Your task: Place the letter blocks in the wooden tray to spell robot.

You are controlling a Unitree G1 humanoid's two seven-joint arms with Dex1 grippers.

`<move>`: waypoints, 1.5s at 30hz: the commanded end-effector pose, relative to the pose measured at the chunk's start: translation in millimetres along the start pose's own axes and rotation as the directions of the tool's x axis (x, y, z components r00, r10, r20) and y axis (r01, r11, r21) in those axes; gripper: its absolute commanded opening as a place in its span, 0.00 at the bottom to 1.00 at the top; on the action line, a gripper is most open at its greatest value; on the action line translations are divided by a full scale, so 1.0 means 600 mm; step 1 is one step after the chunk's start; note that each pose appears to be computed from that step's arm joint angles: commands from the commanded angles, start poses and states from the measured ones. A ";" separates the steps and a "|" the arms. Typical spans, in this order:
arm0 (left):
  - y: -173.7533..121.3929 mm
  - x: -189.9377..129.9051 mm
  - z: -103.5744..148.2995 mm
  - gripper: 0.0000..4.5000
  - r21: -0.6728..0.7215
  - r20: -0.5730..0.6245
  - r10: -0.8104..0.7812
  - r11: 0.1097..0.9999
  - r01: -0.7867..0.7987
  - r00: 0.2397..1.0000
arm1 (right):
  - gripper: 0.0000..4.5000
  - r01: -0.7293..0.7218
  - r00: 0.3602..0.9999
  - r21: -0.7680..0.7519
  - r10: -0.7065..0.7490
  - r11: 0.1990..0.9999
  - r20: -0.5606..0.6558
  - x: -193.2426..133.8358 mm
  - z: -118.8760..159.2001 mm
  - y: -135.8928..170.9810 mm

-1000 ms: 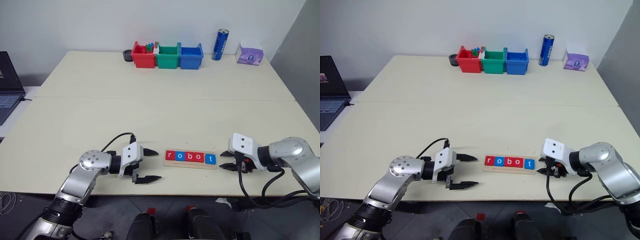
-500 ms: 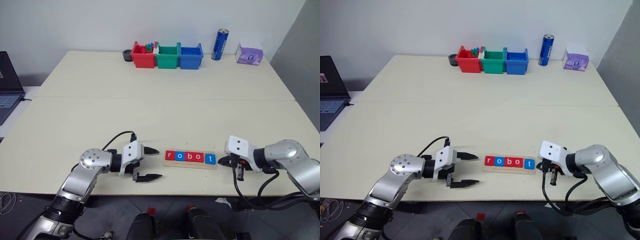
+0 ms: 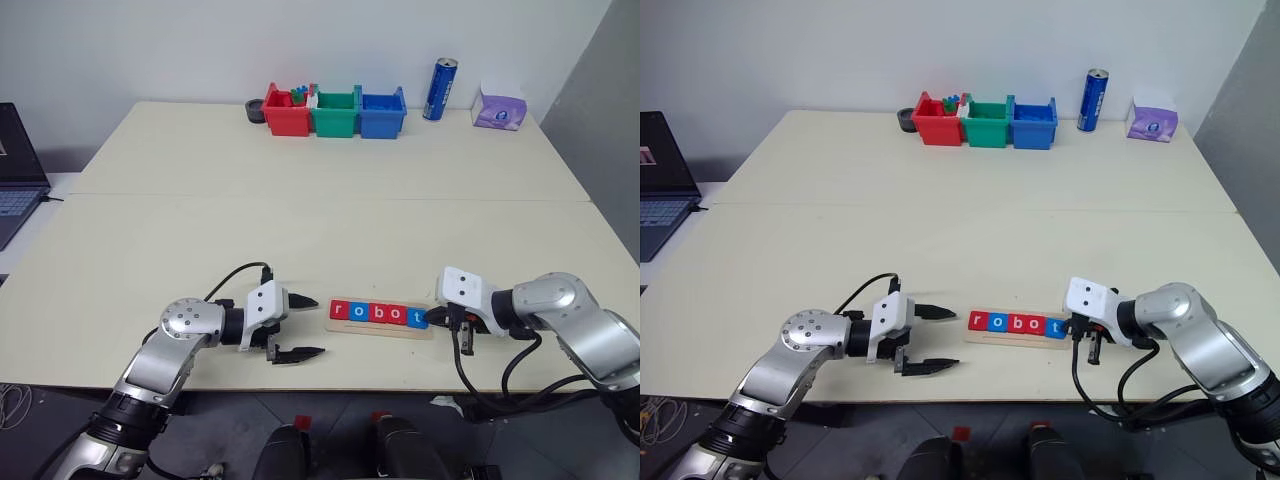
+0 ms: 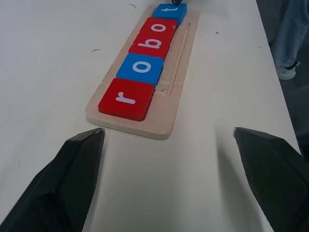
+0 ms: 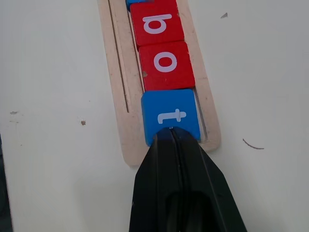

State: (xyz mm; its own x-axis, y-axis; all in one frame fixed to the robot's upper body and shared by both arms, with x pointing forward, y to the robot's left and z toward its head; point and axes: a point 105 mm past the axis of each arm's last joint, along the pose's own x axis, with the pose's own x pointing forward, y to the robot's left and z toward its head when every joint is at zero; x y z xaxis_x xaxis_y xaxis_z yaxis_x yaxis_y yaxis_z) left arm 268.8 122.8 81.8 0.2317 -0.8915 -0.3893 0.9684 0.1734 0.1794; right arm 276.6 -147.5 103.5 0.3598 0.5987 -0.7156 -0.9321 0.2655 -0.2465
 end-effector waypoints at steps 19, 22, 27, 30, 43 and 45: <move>0.004 -0.001 0.019 1.00 0.049 0.021 -0.008 0.999 0.007 1.000 | 0.01 -0.033 0.999 -0.013 0.033 0.999 0.027 0.006 0.012 0.015; 0.004 -0.001 0.019 1.00 0.049 0.023 -0.008 0.999 0.007 1.000 | 0.01 -0.025 0.999 -0.018 0.025 1.000 0.036 0.007 0.016 0.010; 0.003 -0.001 0.019 1.00 0.043 0.030 -0.004 0.999 0.003 1.000 | 0.01 -0.044 0.997 -0.020 0.045 0.999 0.062 0.002 0.025 0.017; 0.006 -0.003 0.019 1.00 0.028 0.037 0.011 1.000 -0.012 0.999 | 0.01 -0.064 0.992 -0.017 0.065 0.998 0.106 -0.012 0.039 0.023; 0.027 -0.055 0.039 1.00 -0.035 0.044 0.061 0.998 -0.059 0.997 | 0.80 -0.082 0.957 0.017 0.074 0.996 0.282 -0.096 0.078 0.021; 0.032 -0.060 0.047 1.00 0.000 0.049 0.076 0.997 -0.076 0.996 | 0.95 -0.078 0.957 0.015 0.070 0.997 0.283 -0.100 0.077 0.019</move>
State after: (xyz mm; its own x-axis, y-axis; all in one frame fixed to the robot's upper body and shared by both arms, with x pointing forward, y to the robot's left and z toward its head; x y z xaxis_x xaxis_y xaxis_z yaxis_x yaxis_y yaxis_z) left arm 277.1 148.5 108.0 0.2939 -0.8834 -0.3649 0.9554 0.2595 0.1413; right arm 248.9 -145.3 163.7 0.2826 0.7977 -0.5327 -0.9591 0.2446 -0.1426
